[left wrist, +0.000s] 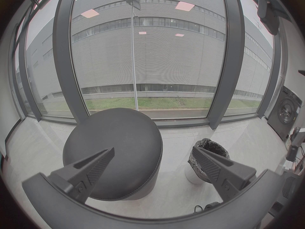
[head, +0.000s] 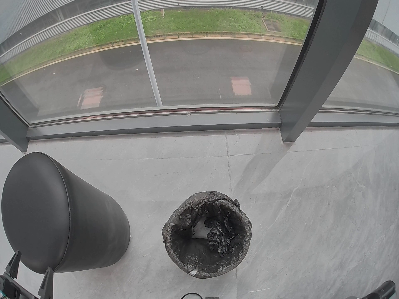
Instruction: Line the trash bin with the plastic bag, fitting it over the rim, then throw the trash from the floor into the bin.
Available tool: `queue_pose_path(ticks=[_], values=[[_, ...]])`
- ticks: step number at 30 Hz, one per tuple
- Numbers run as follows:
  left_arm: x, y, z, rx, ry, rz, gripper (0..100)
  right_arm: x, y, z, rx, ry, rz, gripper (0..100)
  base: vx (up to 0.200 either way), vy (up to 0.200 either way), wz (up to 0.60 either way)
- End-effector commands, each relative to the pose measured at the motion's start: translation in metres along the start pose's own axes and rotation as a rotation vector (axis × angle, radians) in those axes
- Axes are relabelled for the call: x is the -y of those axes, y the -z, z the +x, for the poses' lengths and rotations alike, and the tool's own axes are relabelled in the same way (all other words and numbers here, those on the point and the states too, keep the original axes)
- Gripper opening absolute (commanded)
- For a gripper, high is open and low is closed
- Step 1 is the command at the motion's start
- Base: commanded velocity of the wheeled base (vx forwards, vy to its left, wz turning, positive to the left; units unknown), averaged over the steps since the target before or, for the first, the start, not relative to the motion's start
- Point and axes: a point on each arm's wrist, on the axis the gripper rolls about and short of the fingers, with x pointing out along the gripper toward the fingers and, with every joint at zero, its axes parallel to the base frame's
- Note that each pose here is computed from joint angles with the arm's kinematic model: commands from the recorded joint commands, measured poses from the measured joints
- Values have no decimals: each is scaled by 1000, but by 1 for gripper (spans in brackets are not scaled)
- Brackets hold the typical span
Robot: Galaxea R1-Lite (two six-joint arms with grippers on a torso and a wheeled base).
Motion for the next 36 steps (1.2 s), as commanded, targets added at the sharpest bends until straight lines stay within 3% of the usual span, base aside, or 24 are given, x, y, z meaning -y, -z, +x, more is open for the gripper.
queue_pose_path(ticks=[1, 5, 6, 9, 14, 15, 21, 31, 36], values=[[0, 5, 0, -2, 2, 0, 100, 2, 22, -11, 51, -35, 22, 0, 0, 0, 0], [0, 5, 0, -2, -1, 0, 100, -3, 27, 0, 67, -23, 61, 0, 0, 0, 0], [0, 5, 0, -2, 0, 0, 100, -5, 28, 4, 71, -32, 113, 0, 0, 0, 0], [0, 5, 0, -2, 0, 0, 100, -14, 40, 18, 26, -55, 157, 0, 0, 0, 0], [0, 5, 0, -2, 0, 0, 100, -36, 75, 51, -52, -78, 247, 0, 0, 0, 0], [0, 5, 0, -4, 0, 0, 100, -47, 93, 64, -62, -80, 260, 0, 0, 0, 0], [0, 5, 0, -2, 0, 0, 100, -78, 151, 89, -73, -98, 253, 0, 0, 0, 0], [0, 5, 0, -2, 0, 0, 100, -91, 183, 90, -168, -131, 252, 0, 0, 0, 0], [0, 5, 0, -2, 0, 0, 100, -93, 187, 89, -218, -141, 297, 0, 0, 0, 0]])
